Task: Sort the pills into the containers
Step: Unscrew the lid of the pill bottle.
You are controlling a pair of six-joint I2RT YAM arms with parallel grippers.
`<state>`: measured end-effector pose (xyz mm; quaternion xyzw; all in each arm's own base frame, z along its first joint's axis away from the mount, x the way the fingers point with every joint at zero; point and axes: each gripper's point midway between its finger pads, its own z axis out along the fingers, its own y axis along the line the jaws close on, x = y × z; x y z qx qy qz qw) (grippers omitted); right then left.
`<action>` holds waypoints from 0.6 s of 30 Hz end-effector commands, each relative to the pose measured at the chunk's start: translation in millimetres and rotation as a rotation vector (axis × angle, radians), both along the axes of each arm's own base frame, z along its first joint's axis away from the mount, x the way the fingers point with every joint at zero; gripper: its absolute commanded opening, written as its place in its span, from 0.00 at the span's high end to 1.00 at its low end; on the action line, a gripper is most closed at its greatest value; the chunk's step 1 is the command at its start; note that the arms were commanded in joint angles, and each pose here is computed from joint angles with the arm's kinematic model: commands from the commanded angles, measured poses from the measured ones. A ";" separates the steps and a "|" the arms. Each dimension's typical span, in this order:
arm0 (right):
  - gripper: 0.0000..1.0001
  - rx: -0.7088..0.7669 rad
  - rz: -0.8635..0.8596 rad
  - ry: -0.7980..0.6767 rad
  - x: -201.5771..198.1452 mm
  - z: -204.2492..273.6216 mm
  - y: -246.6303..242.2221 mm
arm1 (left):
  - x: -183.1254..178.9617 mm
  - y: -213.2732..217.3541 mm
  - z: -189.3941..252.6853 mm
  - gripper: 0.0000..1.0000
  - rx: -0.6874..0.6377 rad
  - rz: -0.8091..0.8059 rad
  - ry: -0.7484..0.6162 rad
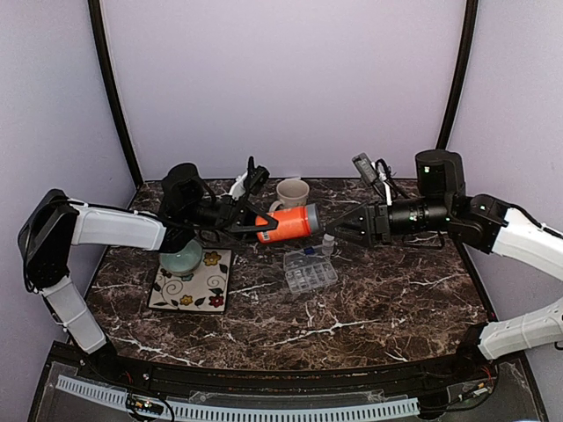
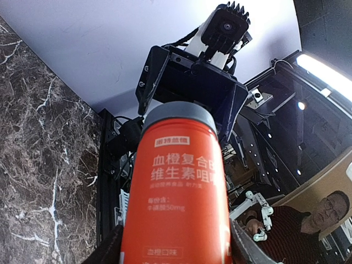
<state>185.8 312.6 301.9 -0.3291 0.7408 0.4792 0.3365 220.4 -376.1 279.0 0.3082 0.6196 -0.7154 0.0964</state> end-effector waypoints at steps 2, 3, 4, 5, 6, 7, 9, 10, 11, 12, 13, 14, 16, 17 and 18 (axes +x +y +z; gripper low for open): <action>0.22 0.105 -0.001 0.159 2.6 13.2 9.6 | -4.8 6.4 18.7 1.00 -0.036 0.010 -0.116; 0.22 0.117 -0.001 0.185 3.6 14.7 11.5 | -5.3 6.8 18.0 1.00 -0.031 0.010 -0.119; 0.23 0.127 -0.002 0.207 5.0 16.1 13.3 | -5.8 7.1 18.2 1.00 -0.029 0.010 -0.125; 0.23 0.133 -0.002 0.231 6.4 16.7 14.9 | -6.2 7.4 17.2 1.00 -0.021 0.010 -0.123; 0.23 0.139 -0.005 0.258 7.9 17.5 16.3 | -6.6 8.1 17.8 1.00 -0.020 0.010 -0.129; 0.23 0.139 -0.002 0.273 8.6 16.7 17.9 | -7.5 8.6 18.2 1.00 -0.018 0.010 -0.134; 0.23 0.139 0.001 0.309 9.6 16.1 20.9 | -8.6 9.3 19.0 1.00 -0.016 0.011 -0.144; 0.23 0.139 -0.003 0.326 11.2 15.5 21.8 | -9.0 9.6 19.4 1.00 -0.016 0.011 -0.148; 0.23 0.139 -0.002 0.337 11.4 14.9 22.9 | -9.6 10.2 19.9 1.00 -0.016 0.012 -0.150; 0.24 0.132 -0.004 0.348 12.4 12.5 24.0 | -10.1 10.6 19.9 1.00 -0.017 0.012 -0.153; 0.24 0.129 -0.005 0.352 13.1 11.7 24.5 | -10.6 10.9 19.7 1.00 -0.015 0.011 -0.152; 0.24 0.128 -0.005 0.356 13.7 11.0 25.3 | -10.9 11.3 20.0 1.00 -0.015 0.012 -0.155; 0.24 0.139 -0.001 0.366 14.1 12.8 26.9 | -11.6 11.6 19.9 1.00 -0.014 0.011 -0.156; 0.24 0.144 0.001 0.367 14.4 14.4 27.7 | -11.7 11.7 19.9 1.00 -0.013 0.011 -0.157; 0.24 0.146 0.003 0.371 14.7 14.6 28.6 | -11.9 11.9 19.5 1.00 -0.012 0.012 -0.158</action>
